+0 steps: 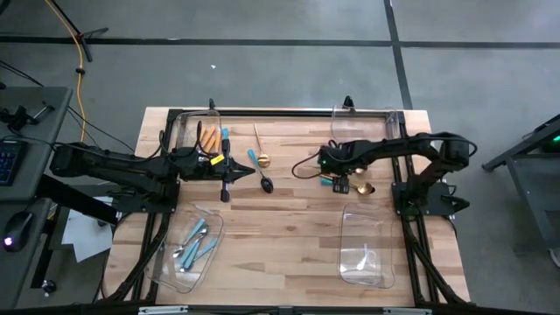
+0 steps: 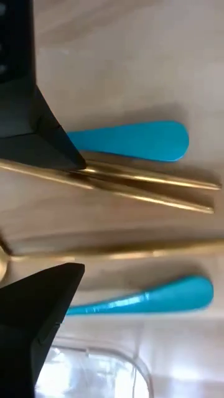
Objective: Sort silverware by color (type)
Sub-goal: Put the gold spoon into the top right transparent bin
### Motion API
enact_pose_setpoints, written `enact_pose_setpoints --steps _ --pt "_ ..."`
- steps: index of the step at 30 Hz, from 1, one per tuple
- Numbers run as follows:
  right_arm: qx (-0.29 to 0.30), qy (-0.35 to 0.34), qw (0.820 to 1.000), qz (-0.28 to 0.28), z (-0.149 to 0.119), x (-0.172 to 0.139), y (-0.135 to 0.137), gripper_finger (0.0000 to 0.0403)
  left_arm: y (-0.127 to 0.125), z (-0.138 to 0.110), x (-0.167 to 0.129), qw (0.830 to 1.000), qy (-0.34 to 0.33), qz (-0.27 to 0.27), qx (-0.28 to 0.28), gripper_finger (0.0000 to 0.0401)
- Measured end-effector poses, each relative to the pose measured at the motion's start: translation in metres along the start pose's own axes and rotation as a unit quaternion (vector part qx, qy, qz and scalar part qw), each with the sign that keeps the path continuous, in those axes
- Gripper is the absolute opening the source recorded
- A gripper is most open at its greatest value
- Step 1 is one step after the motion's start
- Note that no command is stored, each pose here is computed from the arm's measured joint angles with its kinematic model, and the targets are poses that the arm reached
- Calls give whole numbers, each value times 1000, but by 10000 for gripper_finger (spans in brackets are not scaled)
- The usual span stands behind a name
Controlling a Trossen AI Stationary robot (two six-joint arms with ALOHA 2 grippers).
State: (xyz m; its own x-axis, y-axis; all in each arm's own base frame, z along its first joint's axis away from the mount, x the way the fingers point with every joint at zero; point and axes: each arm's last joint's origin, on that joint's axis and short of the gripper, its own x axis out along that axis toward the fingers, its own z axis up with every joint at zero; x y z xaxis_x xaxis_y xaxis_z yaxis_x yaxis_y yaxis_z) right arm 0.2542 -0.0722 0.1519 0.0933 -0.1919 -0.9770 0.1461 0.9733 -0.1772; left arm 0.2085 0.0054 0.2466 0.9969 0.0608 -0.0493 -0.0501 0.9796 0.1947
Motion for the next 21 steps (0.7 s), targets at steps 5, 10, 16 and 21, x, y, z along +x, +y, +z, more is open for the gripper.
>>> enact_pose_setpoints --steps 5,10,16,21 --pt "22 -3 1000 -4 -1 0 -13 241 0 0 0 1000 0 0 0 3" --pt "22 1 999 39 -1 -2 -19 212 0 0 0 1000 0 0 0 3" --pt "3 4 1000 11 0 -3 -22 177 0 0 0 1000 0 0 0 3" --pt "2 7 1000 4 -1 -2 -22 153 0 0 0 1000 1 0 0 3"
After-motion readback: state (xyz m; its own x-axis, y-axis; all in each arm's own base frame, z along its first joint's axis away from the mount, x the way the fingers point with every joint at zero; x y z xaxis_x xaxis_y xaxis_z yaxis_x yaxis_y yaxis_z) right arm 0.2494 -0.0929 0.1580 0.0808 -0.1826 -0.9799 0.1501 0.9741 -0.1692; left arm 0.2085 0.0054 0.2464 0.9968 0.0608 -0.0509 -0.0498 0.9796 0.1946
